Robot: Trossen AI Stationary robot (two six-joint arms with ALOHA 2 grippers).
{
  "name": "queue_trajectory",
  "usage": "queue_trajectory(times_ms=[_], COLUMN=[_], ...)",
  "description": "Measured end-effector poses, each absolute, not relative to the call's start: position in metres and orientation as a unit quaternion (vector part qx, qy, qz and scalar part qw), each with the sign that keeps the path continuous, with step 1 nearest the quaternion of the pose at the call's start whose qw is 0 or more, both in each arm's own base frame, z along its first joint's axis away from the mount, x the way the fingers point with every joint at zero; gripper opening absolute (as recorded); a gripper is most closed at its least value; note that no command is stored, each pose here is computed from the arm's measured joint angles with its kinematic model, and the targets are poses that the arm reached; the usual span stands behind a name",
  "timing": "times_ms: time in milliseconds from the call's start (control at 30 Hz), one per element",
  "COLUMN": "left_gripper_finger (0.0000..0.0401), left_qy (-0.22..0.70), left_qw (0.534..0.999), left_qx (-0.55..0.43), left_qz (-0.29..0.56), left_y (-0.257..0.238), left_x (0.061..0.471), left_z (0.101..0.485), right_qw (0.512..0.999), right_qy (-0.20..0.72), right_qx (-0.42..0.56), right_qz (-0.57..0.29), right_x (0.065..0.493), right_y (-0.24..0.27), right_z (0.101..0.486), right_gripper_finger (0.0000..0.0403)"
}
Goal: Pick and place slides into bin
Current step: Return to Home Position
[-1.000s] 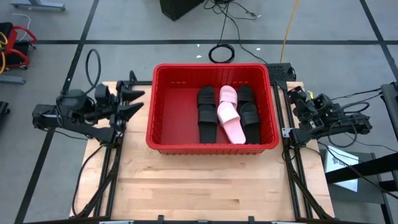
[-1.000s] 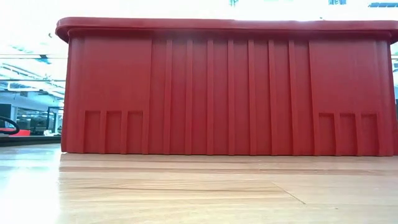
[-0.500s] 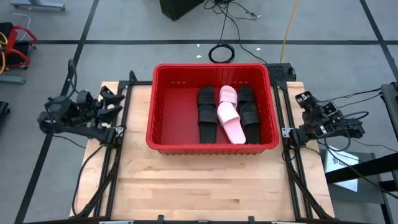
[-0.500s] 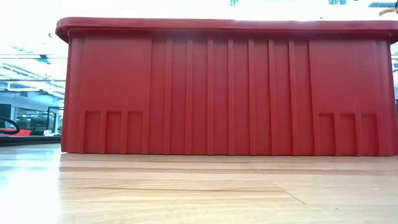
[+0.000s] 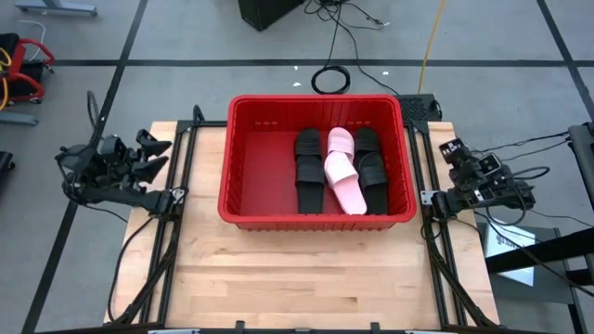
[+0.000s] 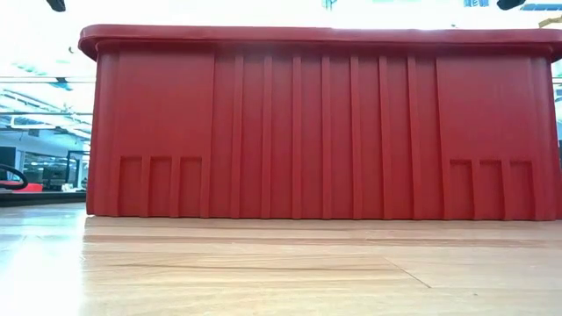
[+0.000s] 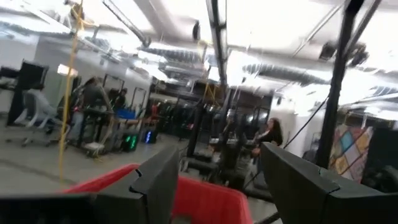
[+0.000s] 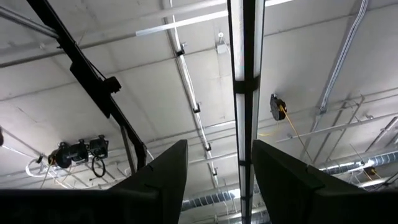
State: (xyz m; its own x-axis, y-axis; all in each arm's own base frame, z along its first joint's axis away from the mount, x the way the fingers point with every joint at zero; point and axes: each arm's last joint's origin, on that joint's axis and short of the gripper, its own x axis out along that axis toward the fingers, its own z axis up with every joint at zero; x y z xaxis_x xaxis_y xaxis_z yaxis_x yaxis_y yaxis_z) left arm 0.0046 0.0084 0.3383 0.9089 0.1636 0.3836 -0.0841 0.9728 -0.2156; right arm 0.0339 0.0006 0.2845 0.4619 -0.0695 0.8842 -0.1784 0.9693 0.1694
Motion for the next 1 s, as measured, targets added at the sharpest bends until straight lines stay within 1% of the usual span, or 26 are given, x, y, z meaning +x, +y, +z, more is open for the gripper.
queue_trajectory(times_ms=[300, 433, 567, 833, 1000], left_gripper_finger=[0.0228, 0.0228, 0.0228, 0.0228, 0.0228], left_qy=[-0.187, -0.188, -0.195, -0.198, -0.204], left_qw=[0.973, 0.972, 0.971, 0.971, 0.968], left_qx=[-0.113, -0.116, -0.115, -0.115, -0.116], left_qz=[0.074, 0.073, 0.073, 0.075, 0.092], left_y=[0.008, 0.008, 0.008, 0.009, 0.007], left_x=[0.009, 0.009, 0.009, 0.008, 0.021], left_z=[0.332, 0.332, 0.333, 0.334, 0.323], right_qw=[0.848, 0.822, 0.848, 0.847, 0.848], right_qy=[-0.512, -0.550, -0.511, -0.511, -0.509], right_qx=[0.132, 0.140, 0.140, 0.146, 0.146], right_qz=[0.039, 0.043, 0.027, 0.016, 0.015], right_x=[0.043, 0.037, 0.046, 0.045, 0.046], right_y=[0.002, 0.001, 0.001, 0.000, 0.000], right_z=[0.259, 0.256, 0.253, 0.253, 0.252], right_gripper_finger=[0.0169, 0.0169, 0.0169, 0.0169, 0.0169])
